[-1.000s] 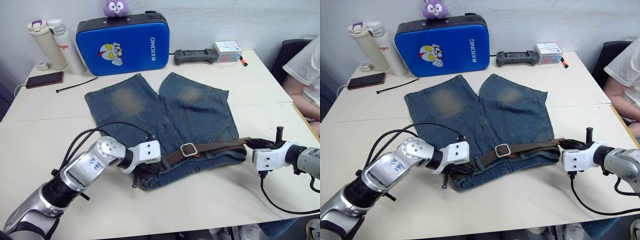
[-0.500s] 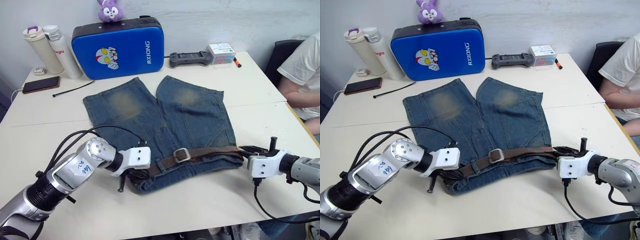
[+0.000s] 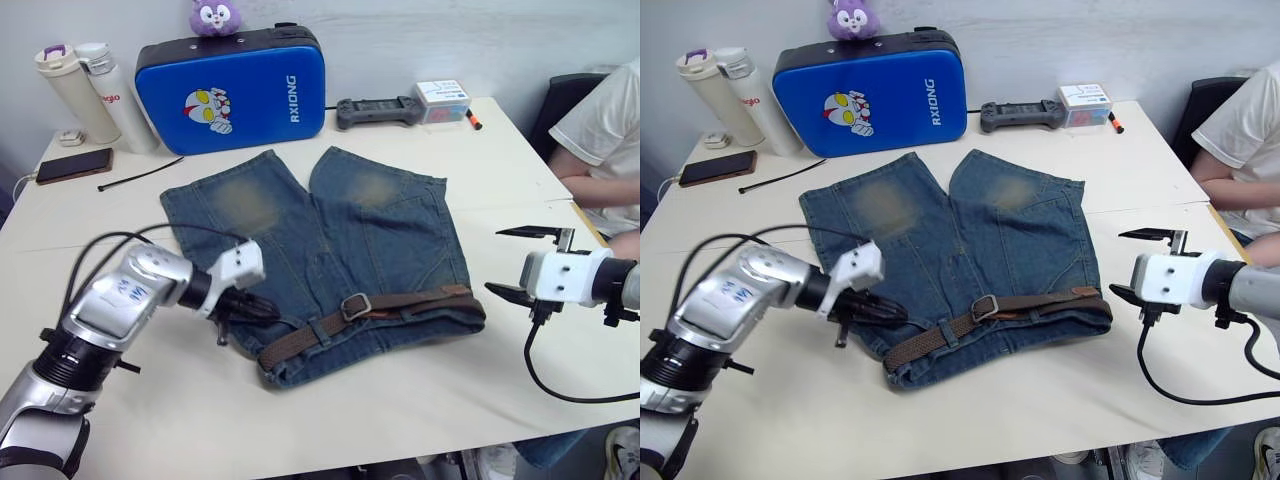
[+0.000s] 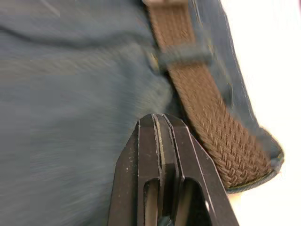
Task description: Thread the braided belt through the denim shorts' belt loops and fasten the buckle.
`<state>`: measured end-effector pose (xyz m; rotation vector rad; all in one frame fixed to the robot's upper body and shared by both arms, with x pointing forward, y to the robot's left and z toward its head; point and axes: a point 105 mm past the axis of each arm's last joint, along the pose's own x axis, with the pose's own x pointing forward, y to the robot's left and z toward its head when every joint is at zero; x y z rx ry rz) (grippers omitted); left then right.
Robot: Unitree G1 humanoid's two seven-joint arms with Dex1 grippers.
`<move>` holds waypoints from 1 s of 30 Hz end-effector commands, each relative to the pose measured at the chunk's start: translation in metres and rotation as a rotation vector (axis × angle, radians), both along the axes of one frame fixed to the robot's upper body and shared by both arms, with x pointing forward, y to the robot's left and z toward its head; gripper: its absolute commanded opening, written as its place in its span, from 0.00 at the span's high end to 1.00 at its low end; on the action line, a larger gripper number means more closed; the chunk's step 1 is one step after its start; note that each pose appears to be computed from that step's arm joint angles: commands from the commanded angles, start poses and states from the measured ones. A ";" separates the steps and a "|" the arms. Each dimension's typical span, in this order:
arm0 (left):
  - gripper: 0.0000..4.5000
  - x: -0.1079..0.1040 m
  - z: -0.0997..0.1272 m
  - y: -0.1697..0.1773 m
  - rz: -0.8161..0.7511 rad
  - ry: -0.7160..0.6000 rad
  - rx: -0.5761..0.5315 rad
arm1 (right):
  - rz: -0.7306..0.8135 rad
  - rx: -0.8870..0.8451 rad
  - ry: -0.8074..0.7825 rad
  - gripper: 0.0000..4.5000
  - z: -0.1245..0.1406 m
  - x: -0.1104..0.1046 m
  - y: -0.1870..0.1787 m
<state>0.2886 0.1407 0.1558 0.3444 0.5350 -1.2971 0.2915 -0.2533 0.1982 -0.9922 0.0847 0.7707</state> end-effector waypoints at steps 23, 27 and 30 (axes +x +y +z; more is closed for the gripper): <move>0.01 -0.043 -0.030 0.080 0.782 -0.254 -0.301 | -0.179 0.741 0.401 0.00 -0.028 0.001 0.024; 0.01 -0.041 -0.034 0.073 0.801 -0.296 -0.306 | -0.174 0.739 0.385 0.00 -0.028 0.001 0.024; 0.01 -0.042 -0.037 0.065 0.787 -0.287 -0.328 | -0.170 0.717 0.381 0.00 -0.033 0.000 0.025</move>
